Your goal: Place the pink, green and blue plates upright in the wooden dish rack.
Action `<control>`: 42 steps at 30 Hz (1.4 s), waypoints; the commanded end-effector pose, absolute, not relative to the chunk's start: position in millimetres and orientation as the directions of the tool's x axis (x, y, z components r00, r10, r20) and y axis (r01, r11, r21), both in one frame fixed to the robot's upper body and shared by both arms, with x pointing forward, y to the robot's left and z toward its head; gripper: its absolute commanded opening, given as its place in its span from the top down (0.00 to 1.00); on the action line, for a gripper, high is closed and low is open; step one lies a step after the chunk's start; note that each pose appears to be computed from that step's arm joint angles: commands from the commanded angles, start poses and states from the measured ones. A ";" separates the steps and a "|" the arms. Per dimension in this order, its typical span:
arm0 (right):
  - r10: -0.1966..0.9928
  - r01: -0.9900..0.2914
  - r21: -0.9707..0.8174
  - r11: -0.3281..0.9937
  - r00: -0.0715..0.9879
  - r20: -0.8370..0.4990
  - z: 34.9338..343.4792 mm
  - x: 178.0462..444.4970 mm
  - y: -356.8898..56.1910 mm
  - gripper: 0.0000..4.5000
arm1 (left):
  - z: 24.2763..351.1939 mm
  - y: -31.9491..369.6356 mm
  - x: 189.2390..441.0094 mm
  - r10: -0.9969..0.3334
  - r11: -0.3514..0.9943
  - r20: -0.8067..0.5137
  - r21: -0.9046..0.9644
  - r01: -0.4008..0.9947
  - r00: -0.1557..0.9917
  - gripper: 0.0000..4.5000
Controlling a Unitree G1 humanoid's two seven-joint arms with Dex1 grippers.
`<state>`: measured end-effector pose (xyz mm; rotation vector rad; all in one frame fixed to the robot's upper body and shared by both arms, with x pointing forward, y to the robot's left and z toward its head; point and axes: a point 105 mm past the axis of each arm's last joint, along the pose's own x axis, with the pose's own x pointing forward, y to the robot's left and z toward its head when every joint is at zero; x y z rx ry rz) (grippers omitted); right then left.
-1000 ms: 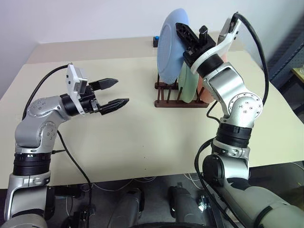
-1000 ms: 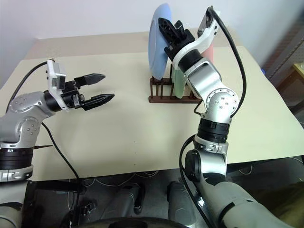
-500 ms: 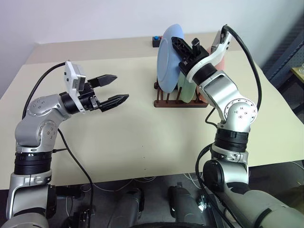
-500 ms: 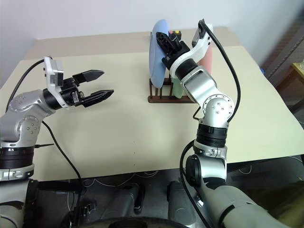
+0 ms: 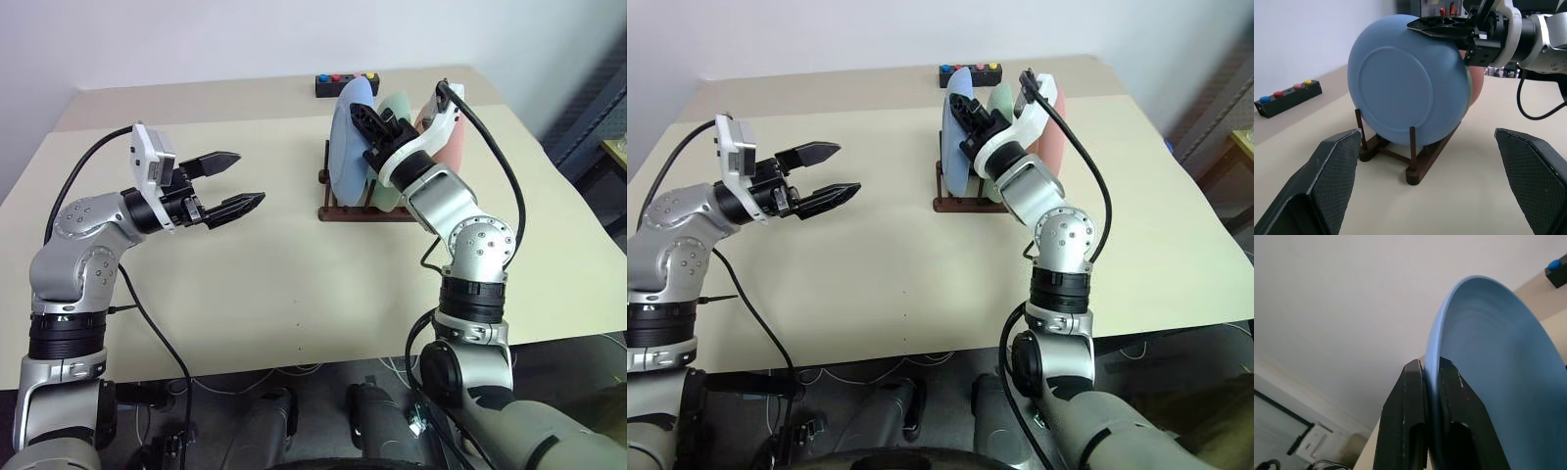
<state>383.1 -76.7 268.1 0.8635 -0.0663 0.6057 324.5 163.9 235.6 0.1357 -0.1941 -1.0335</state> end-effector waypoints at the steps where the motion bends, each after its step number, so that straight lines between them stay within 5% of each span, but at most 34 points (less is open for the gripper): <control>1: 0.469 -0.571 0.674 0.468 0.808 0.358 283.2 378.9 -78.0 0.66 | 248.4 165.0 323.0 -0.861 0.508 0.123 0.251 0.824 0.493 0.00; 7: 0.416 -0.570 0.619 0.541 0.820 0.392 297.4 382.2 -90.3 0.02 | 252.3 162.9 324.2 -0.865 0.502 0.130 0.258 0.826 0.485 0.00; 13: 0.371 -0.568 0.577 0.586 0.822 0.432 310.3 382.1 -99.0 0.01 | 252.5 161.3 325.5 -0.867 0.497 0.130 0.258 0.828 0.480 0.00; 27: 0.467 -0.783 0.308 0.541 0.584 0.664 367.0 335.0 -94.0 0.01 | 251.3 158.5 325.8 -0.868 0.496 0.134 0.258 0.829 0.477 0.00; 33: 0.676 -0.805 0.007 0.593 0.502 0.539 336.2 308.7 -119.6 0.01 | 245.3 153.2 317.7 -0.900 0.436 0.096 0.231 0.870 0.426 0.00; 36: 0.756 -0.765 -0.149 0.626 0.550 0.356 306.7 297.8 -141.1 0.18 | 237.9 146.8 308.7 -0.929 0.369 0.053 0.207 0.906 0.366 0.00; 38: 0.789 -0.735 -0.290 0.613 0.590 0.173 280.0 292.3 -149.2 0.41 | 235.4 143.2 305.8 -0.940 0.341 0.041 0.199 0.919 0.340 0.00; 42: 0.772 -0.715 -0.330 0.617 0.632 0.074 259.0 286.5 -162.4 0.89 | 234.7 139.9 309.2 -0.942 0.334 0.044 0.204 0.920 0.333 0.00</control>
